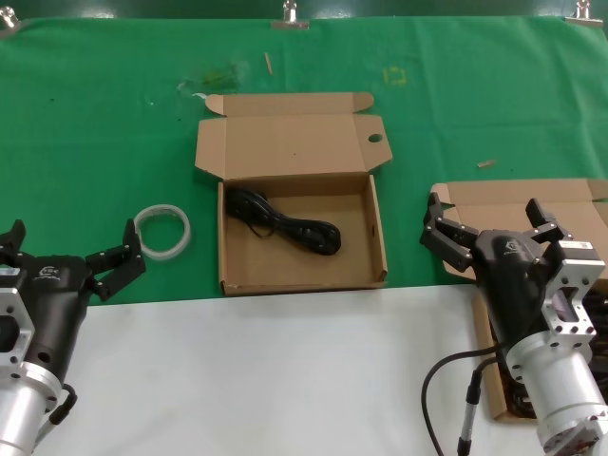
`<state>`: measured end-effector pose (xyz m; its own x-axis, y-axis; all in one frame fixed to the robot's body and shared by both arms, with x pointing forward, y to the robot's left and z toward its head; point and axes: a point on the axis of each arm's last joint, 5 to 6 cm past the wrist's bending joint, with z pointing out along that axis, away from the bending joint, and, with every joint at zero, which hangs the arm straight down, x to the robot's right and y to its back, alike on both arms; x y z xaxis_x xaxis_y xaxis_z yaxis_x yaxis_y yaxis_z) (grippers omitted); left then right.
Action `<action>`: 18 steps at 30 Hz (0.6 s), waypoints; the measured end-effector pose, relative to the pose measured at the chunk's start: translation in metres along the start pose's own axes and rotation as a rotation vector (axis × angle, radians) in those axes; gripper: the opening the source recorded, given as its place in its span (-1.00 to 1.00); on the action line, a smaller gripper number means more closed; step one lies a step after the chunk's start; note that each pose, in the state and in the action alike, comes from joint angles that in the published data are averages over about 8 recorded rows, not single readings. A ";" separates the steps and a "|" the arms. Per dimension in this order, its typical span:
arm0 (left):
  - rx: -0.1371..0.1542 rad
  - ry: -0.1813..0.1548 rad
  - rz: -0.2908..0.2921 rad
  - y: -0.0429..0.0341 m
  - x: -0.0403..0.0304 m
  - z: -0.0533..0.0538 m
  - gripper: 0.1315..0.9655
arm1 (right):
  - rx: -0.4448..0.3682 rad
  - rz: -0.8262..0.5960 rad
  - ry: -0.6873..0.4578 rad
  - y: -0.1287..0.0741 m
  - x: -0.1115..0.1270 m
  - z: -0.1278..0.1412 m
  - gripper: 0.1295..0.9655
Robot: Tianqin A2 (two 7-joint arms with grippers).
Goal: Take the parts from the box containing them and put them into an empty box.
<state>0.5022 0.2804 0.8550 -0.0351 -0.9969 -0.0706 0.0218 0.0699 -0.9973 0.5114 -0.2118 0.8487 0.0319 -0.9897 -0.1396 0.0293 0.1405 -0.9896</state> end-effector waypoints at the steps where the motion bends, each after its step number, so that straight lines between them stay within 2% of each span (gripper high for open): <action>1: 0.000 0.000 0.000 0.0000 0.0000 0.000 1.00 | 0.000 0.000 0.000 0.000 0.000 0.000 1.00; 18: 0.000 0.000 0.000 0.0000 0.0000 0.000 1.00 | 0.000 0.000 0.000 0.000 0.000 0.000 1.00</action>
<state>0.5022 0.2804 0.8550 -0.0351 -0.9969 -0.0706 0.0218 0.0699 -0.9973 0.5114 -0.2118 0.8487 0.0319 -0.9897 -0.1396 0.0293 0.1405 -0.9896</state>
